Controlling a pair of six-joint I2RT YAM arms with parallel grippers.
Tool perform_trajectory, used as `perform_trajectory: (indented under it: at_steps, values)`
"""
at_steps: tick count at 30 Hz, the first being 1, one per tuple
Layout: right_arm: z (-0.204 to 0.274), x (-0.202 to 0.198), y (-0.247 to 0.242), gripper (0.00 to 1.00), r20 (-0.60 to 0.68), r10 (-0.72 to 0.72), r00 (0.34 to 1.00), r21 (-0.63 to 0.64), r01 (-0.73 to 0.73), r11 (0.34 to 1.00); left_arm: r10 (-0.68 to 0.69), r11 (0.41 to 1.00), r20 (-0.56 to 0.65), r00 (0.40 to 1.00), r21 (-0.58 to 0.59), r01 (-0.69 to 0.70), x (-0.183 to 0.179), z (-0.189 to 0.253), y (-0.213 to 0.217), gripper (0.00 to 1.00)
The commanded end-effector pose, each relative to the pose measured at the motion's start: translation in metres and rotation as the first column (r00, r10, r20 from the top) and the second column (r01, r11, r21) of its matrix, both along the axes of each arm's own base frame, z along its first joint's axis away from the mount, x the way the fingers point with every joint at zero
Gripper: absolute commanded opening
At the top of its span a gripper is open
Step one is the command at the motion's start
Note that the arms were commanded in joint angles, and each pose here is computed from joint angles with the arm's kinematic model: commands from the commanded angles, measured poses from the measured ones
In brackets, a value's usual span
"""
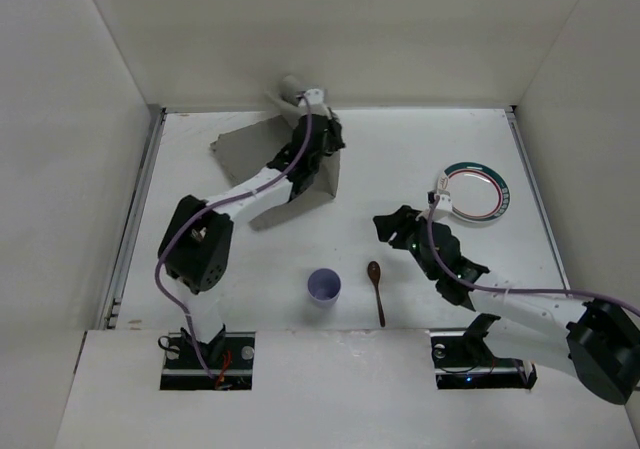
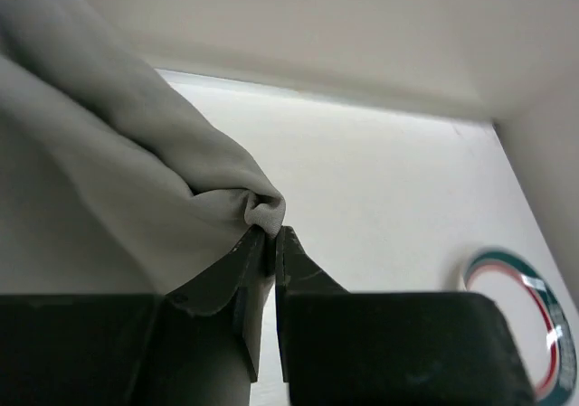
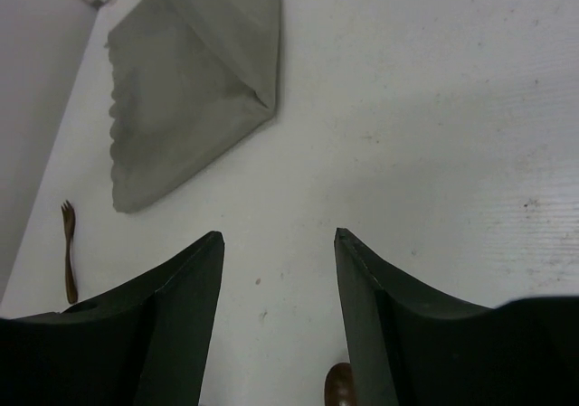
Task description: Set the dinner table for one person
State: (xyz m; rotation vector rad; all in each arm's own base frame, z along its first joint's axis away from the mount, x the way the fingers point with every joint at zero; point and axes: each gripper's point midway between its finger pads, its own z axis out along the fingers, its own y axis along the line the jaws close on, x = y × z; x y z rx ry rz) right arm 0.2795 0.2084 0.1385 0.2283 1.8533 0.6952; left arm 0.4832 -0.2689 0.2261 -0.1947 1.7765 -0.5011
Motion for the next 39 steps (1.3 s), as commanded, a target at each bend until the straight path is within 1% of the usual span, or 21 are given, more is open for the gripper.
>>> perform_trajectory:
  at_steps: [1,4,6,8,9,10,13,14,17,19,21,24,26,28,31,33,34,36,37,38,39]
  values:
    - [0.022,0.007,-0.015,0.59,0.072,-0.098,0.993,0.057,0.094,0.994,-0.315,0.931,0.028,0.949,0.203,0.303,-0.010,-0.011,-0.078,0.02]
    - [0.024,0.006,-0.015,0.59,0.073,-0.100,0.992,0.069,0.095,0.993,-0.492,0.847,0.004,0.871,0.235,0.477,-0.015,-0.026,-0.129,0.03]
    - [0.025,0.005,-0.015,0.59,0.077,-0.102,0.992,0.072,0.097,0.993,-0.593,0.785,-0.019,0.805,0.208,0.583,-0.018,-0.033,-0.155,0.05]
    - [0.027,0.003,-0.012,0.59,0.080,-0.092,0.993,0.075,0.086,0.994,-0.661,0.733,-0.046,0.749,0.171,0.658,-0.021,-0.039,-0.174,0.10]
    - [0.029,0.002,-0.010,0.58,0.085,-0.086,0.993,0.078,0.079,0.994,-0.672,0.723,-0.059,0.738,0.162,0.672,-0.022,-0.042,-0.179,0.14]
    - [0.031,0.001,-0.009,0.58,0.089,-0.083,0.993,0.080,0.075,0.994,-0.666,0.728,-0.061,0.743,0.162,0.666,-0.022,-0.042,-0.179,0.23]
    - [0.032,0.001,-0.011,0.57,0.096,-0.090,0.991,0.075,0.083,0.994,-0.611,0.776,-0.027,0.791,0.181,0.605,-0.020,-0.031,-0.167,0.37]
    - [0.031,0.001,-0.011,0.57,0.094,-0.089,0.992,0.074,0.082,0.994,-0.562,0.810,-0.012,0.827,0.194,0.553,-0.018,-0.026,-0.152,0.41]
    - [0.030,0.000,-0.009,0.57,0.090,-0.078,0.993,0.073,0.072,0.995,-0.384,0.908,0.010,0.923,0.189,0.375,-0.015,-0.012,-0.097,0.46]
    - [0.027,0.001,-0.008,0.57,0.084,-0.076,0.994,0.065,0.070,0.995,-0.201,0.967,-0.003,0.980,0.162,0.199,-0.016,-0.015,-0.043,0.49]
    - [0.022,0.003,-0.009,0.52,0.072,-0.076,0.994,0.053,0.073,0.996,0.008,0.989,-0.043,0.999,0.147,-0.001,-0.023,-0.030,0.019,0.49]
    - [0.018,0.006,-0.010,0.38,0.053,-0.069,0.996,0.043,0.067,0.997,0.278,0.952,-0.126,0.952,0.166,-0.256,-0.053,-0.073,0.105,0.50]
    - [0.013,0.009,-0.011,0.28,0.037,-0.074,0.997,0.031,0.072,0.997,0.371,0.923,-0.172,0.913,0.172,-0.343,-0.075,-0.096,0.138,0.48]
    - [0.006,0.013,-0.014,0.23,0.022,-0.086,0.996,0.017,0.085,0.996,0.429,0.903,-0.225,0.875,0.146,-0.405,-0.097,-0.116,0.162,0.45]
    - [0.002,0.019,-0.014,0.22,0.003,-0.098,0.995,0.007,0.098,0.995,0.460,0.885,-0.289,0.840,0.074,-0.459,-0.123,-0.132,0.175,0.44]
    - [0.002,0.027,-0.017,0.26,-0.009,-0.120,0.993,-0.003,0.120,0.993,0.474,0.871,-0.326,0.818,0.038,-0.489,-0.136,-0.140,0.179,0.45]
    - [0.003,0.031,-0.019,0.33,-0.021,-0.136,0.991,-0.006,0.135,0.991,0.482,0.864,-0.349,0.804,0.034,-0.503,-0.141,-0.145,0.180,0.45]
    - [0.006,0.041,-0.021,0.56,-0.060,-0.172,0.983,-0.003,0.172,0.985,0.492,0.854,-0.394,0.776,0.049,-0.517,-0.153,-0.156,0.181,0.46]
    - [0.006,0.046,-0.022,0.64,-0.075,-0.186,0.980,0.004,0.187,0.982,0.498,0.851,-0.410,0.764,0.060,-0.522,-0.158,-0.162,0.183,0.46]
    - [0.008,0.055,-0.023,0.70,-0.092,-0.205,0.974,0.017,0.207,0.978,0.501,0.848,-0.419,0.757,0.064,-0.526,-0.162,-0.167,0.184,0.46]
    - [0.008,0.065,-0.024,0.72,-0.110,-0.221,0.969,0.023,0.225,0.974,0.510,0.842,-0.426,0.747,0.067,-0.536,-0.166,-0.173,0.187,0.46]
